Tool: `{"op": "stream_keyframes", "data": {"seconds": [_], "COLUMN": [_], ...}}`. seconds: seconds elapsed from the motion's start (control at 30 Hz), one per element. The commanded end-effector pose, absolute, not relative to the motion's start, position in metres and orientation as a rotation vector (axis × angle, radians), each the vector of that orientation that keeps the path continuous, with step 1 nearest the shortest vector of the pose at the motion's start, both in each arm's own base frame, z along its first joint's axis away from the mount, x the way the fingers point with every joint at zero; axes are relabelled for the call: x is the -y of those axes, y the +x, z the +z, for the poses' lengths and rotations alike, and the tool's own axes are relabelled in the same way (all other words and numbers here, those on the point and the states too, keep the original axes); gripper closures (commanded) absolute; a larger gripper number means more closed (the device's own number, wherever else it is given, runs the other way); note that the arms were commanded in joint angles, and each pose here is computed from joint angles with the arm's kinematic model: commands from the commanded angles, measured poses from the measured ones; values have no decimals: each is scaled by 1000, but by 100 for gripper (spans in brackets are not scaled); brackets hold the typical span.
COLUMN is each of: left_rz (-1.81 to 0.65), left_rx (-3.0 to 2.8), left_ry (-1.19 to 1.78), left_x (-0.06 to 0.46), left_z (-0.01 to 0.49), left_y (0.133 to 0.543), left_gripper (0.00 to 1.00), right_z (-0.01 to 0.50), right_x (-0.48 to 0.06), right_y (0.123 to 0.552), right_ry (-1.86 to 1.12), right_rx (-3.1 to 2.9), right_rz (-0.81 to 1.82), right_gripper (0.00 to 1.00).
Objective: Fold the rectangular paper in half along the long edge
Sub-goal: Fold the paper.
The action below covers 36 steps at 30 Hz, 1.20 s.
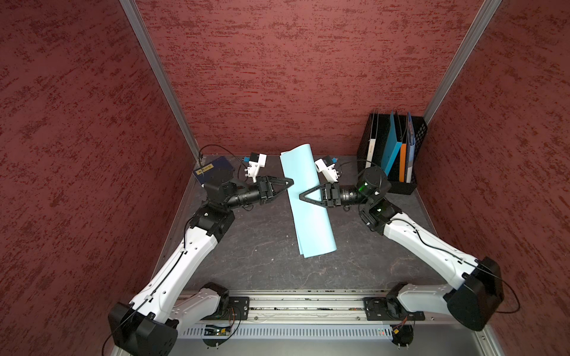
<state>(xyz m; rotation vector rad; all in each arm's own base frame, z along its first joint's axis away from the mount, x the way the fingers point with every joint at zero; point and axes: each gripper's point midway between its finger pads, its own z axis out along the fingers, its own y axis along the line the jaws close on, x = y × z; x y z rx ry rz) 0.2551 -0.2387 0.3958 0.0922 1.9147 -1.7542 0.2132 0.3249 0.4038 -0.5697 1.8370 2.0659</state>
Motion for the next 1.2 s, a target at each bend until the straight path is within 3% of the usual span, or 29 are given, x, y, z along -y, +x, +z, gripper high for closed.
{"op": "stream_keyframes", "data": {"seconds": [0.0, 0.63, 1.0, 1.17], "left_rz": [-1756, -1763, -1763, -1762], "left_rx": [-1891, -1898, -1900, -1905], "left_ry": [132, 131, 130, 132], "left_x": [240, 243, 244, 244], "left_z": [406, 404, 401, 401], "left_y": [251, 248, 250, 249], "left_gripper": [62, 62, 79, 74], "right_z": [425, 421, 417, 416], "right_x": [-318, -312, -310, -309], "right_y": [218, 234, 228, 226], "right_ry": [-552, -464, -485, -493], "right_rx": [-1764, -1750, -1763, -1771], "right_rz": [2026, 2012, 2031, 2023], "right_gripper": [63, 63, 63, 63]}}
